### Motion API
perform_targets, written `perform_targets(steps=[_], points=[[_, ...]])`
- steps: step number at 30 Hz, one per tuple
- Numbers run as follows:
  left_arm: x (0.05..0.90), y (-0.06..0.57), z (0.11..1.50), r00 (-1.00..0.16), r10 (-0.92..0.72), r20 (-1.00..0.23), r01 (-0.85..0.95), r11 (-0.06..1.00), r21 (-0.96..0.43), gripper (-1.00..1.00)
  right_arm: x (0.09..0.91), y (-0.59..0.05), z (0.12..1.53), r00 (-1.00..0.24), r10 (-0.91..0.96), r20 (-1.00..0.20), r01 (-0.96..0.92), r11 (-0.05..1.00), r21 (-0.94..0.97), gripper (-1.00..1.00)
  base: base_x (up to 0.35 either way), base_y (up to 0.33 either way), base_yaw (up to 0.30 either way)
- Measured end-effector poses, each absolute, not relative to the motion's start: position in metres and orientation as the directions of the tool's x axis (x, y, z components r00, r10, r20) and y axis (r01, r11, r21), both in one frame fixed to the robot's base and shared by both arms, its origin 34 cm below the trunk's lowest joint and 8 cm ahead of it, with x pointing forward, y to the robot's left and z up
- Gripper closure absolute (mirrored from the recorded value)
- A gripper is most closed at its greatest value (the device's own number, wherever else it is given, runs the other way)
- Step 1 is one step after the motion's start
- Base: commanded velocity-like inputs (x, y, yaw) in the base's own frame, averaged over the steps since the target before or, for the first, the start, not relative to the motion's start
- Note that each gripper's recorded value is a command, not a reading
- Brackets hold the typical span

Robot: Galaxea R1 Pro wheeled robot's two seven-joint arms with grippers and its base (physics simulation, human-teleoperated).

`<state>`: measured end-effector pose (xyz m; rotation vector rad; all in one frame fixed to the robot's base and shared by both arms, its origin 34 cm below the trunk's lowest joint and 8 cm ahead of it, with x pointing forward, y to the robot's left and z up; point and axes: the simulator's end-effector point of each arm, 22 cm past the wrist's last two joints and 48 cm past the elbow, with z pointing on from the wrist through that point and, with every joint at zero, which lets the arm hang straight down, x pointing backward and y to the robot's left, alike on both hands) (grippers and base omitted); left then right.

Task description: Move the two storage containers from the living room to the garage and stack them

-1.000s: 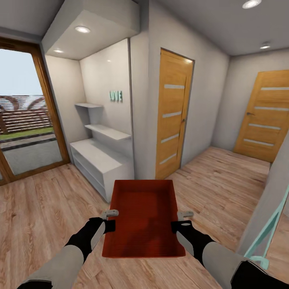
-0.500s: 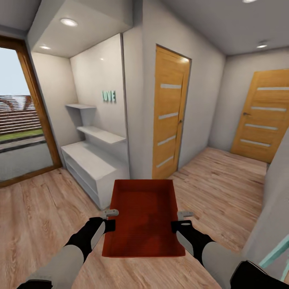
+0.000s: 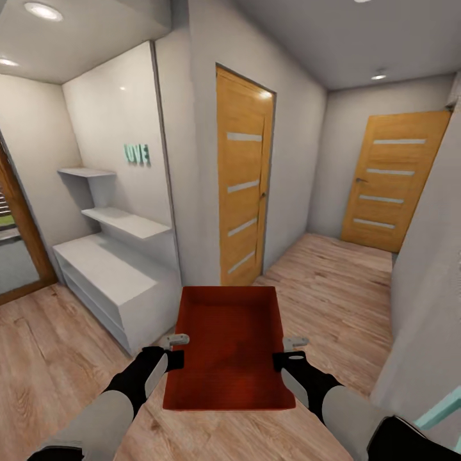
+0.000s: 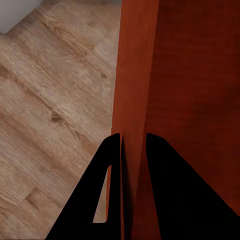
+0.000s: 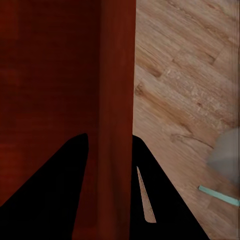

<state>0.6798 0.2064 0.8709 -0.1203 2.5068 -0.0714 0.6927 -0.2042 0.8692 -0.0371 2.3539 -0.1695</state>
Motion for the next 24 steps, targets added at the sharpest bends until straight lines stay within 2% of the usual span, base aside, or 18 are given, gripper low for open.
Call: perform_targets(steps=[20, 24], points=[[0.6798, 0.2063, 0.8709, -0.803, -0.103, -0.587, -0.069, 0.994, -0.079, 1.0, 0.6927, -0.2043, 0.8692, -0.71, -0.077, -0.7, 0.024, 0.991, -0.134, 1.0, 0.322, 0.0, -0.248], [0.6798, 0.2064, 0.8709, -0.803, -0.103, -0.587, -0.069, 0.994, -0.079, 1.0, 0.6927, -0.2042, 0.8691, -0.71, -0.077, -0.7, 0.024, 0.991, -0.134, 1.0, 0.321, 0.0, -0.075]])
